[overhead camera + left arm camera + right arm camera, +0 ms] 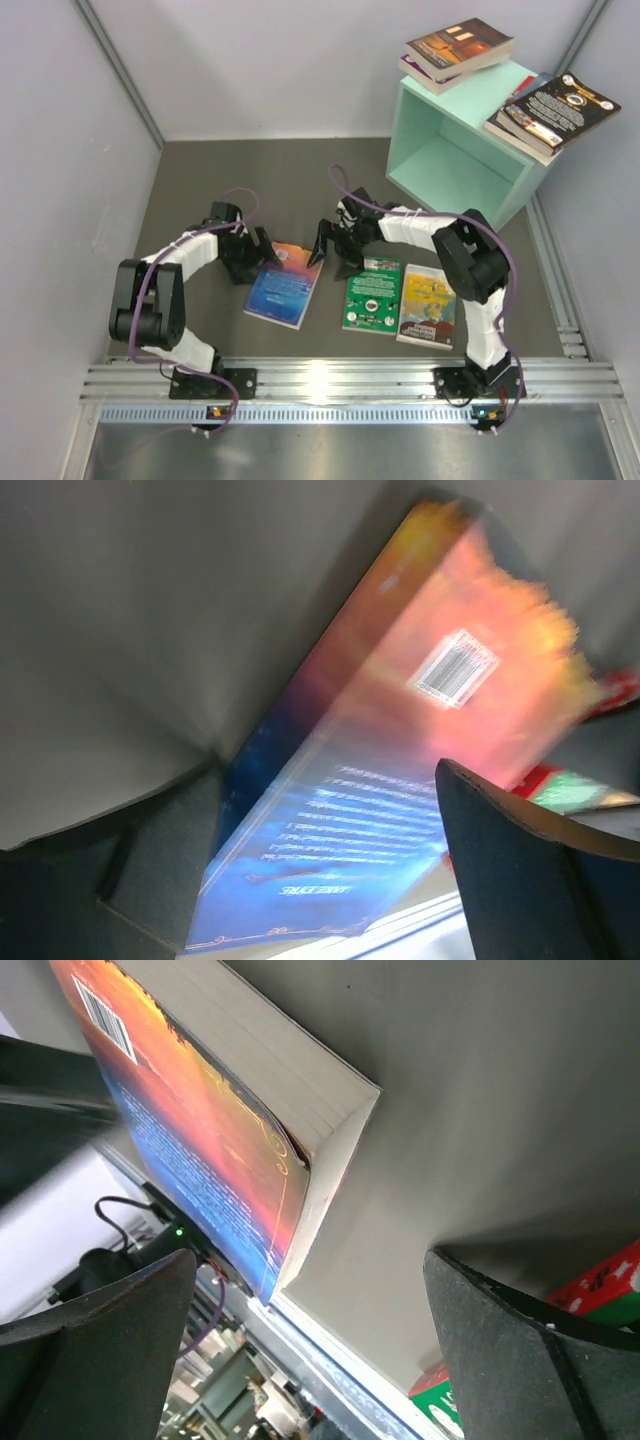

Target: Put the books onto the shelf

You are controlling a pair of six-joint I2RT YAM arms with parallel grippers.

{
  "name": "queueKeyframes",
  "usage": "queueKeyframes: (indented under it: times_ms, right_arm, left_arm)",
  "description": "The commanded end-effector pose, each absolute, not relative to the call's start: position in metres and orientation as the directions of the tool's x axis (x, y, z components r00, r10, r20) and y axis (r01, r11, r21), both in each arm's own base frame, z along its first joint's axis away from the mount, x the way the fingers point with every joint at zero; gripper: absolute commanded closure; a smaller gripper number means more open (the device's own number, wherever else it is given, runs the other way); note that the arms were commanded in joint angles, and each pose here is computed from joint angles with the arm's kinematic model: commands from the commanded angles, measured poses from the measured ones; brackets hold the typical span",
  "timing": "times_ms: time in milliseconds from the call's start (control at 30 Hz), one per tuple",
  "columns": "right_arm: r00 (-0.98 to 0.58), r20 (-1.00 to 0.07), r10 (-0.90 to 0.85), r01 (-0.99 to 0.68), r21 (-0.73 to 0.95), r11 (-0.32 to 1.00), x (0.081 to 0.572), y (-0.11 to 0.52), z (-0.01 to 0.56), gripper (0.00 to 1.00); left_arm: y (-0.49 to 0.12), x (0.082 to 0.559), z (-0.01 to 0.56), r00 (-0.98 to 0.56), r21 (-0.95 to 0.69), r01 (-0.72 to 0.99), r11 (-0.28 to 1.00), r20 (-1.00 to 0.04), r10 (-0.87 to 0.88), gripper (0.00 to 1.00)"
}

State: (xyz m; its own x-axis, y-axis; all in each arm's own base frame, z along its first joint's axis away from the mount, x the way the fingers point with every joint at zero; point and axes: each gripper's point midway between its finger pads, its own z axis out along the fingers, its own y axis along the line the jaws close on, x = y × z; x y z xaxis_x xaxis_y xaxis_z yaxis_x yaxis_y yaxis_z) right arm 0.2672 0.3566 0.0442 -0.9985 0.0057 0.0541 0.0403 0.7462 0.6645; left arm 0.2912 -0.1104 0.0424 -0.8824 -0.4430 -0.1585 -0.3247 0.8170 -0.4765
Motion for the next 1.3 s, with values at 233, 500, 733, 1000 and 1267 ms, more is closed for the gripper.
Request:
queueKeyframes:
  times_ms: [233,500,733,1000,1267]
  right_arm:
    - [-0.999,0.042,-0.005,0.033,0.837,0.546,0.265,0.454,0.042,0.15]
    - [-0.999,-0.025,-0.034,-0.041,0.767,0.640,0.258,0.428,0.051,0.79]
    - [-0.995,-0.103,0.007,-0.065,0.681,0.729,0.272,0.363,0.070,0.91]
    - [-0.987,-0.129,0.093,-0.044,0.786,0.616,0.296,0.341,0.144,1.00]
    - [-0.973,-0.079,0.217,-0.014,0.958,0.286,0.325,0.353,0.239,1.00]
  left_arm:
    - [-0.219,0.244,0.038,-0.953,-0.648,-0.217,0.730,-0.022,-0.303,0.10]
    - [-0.211,0.267,0.052,-0.947,-0.625,-0.191,0.757,-0.085,-0.309,0.09]
    - [-0.182,0.279,0.067,-0.925,-0.629,-0.217,0.747,-0.113,-0.364,0.09]
    - [-0.196,0.304,0.123,-0.902,-0.805,-0.024,0.593,-0.239,-0.361,0.02]
    - [-0.223,0.301,0.163,-0.910,-0.939,0.092,0.332,-0.215,-0.354,0.02]
